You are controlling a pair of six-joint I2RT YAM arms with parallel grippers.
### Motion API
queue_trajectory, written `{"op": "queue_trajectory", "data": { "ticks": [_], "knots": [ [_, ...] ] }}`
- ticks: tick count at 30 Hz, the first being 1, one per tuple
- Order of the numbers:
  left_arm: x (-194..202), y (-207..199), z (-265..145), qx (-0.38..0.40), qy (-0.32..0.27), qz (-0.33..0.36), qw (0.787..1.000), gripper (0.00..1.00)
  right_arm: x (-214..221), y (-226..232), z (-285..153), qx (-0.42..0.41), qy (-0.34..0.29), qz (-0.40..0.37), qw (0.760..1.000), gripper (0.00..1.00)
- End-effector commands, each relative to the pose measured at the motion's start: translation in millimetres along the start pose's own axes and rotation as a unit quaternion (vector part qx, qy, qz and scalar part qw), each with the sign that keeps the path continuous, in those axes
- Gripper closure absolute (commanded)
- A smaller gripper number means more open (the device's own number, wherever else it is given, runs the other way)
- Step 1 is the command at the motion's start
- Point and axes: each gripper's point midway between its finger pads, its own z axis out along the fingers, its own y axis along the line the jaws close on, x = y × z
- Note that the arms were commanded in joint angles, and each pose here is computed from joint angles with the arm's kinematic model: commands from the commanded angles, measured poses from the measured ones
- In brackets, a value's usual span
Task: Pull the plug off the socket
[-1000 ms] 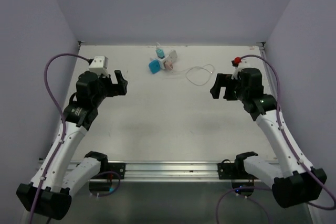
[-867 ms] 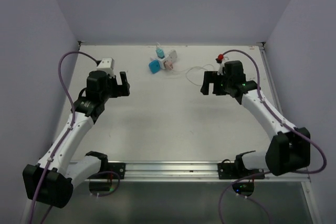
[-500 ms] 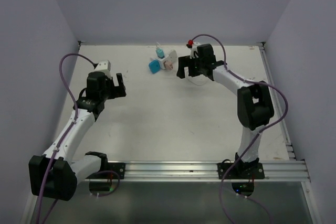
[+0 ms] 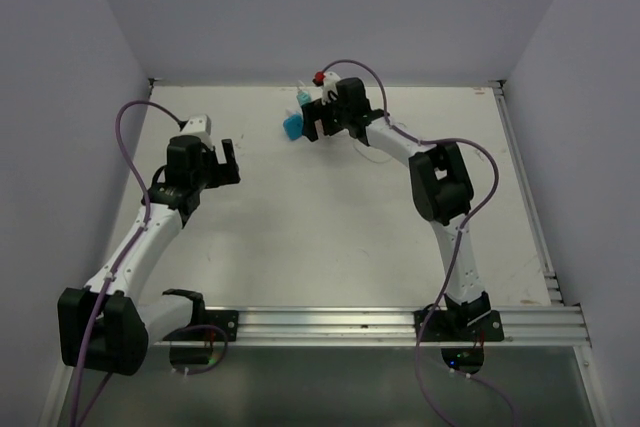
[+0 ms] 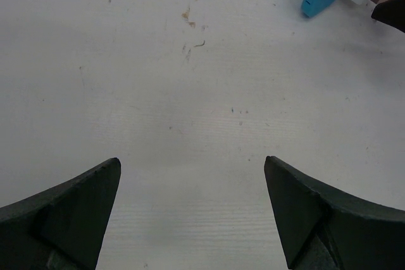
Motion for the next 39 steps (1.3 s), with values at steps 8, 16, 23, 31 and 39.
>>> {"op": "queue_trajectory", "data": {
  "ticks": [8,16,23,31,39],
  "knots": [
    [-15,-1,3,0.002,-0.024,-0.013,1.000,0.00,-50,-14,25,0.042,-0.078,-0.028,0.996,0.01],
    [-14,-3,4,0.005,-0.023,-0.012,1.000,0.00,-54,-18,36,0.052,-0.091,-0.032,0.994,0.09],
    [-13,-3,4,0.008,-0.021,-0.012,1.000,0.00,-47,-19,41,0.049,-0.085,-0.033,0.995,0.23],
    [-15,-3,3,0.008,-0.024,-0.011,1.000,0.00,-43,-14,36,0.043,-0.080,-0.037,0.995,0.53],
    [-16,-3,1,0.010,-0.028,-0.012,0.999,0.00,-43,5,2,0.019,-0.081,-0.044,0.996,0.81]
  ]
}}
